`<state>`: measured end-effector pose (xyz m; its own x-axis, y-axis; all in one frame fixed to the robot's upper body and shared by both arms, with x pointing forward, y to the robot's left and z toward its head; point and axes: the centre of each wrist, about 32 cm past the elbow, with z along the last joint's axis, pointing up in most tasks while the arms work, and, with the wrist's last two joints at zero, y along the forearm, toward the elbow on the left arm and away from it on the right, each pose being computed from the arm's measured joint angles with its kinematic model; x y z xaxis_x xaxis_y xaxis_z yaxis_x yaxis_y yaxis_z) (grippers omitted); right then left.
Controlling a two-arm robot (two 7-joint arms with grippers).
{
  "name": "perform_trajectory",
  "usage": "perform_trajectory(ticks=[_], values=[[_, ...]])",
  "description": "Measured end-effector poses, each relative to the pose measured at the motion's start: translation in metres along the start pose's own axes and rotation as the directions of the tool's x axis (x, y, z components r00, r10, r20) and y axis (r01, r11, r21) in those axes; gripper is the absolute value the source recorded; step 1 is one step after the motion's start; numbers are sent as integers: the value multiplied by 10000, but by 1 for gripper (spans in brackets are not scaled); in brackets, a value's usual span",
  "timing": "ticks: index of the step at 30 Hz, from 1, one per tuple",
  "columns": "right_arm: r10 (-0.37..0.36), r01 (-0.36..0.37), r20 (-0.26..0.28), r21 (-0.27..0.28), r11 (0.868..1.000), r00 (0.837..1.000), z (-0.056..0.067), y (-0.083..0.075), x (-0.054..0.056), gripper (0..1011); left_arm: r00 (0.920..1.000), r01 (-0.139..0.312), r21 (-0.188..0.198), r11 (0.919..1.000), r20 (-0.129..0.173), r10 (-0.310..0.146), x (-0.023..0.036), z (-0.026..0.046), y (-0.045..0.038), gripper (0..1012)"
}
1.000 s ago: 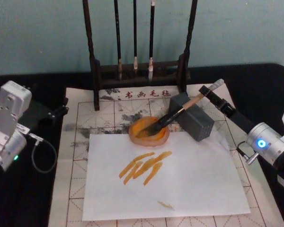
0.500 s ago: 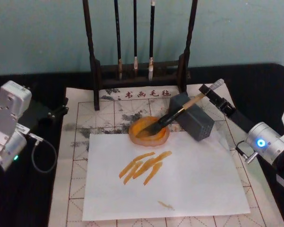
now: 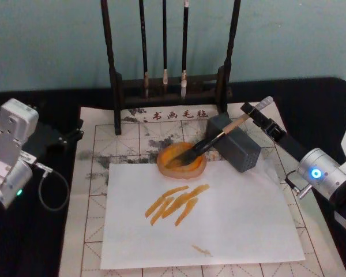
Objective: Pick up the brush from the inkstone, write on the paper, then place the brush back to its original position.
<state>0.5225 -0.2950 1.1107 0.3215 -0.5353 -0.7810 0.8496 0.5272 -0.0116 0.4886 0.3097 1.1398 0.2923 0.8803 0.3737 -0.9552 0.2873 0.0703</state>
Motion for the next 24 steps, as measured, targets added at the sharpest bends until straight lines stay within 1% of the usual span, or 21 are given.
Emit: perform_trajectory(ticks=[24], values=[[40,-40,-38,-20,10000,10000,2,1,7,1002,10000,0,0,10000,0,0,0,0,0,1001]])
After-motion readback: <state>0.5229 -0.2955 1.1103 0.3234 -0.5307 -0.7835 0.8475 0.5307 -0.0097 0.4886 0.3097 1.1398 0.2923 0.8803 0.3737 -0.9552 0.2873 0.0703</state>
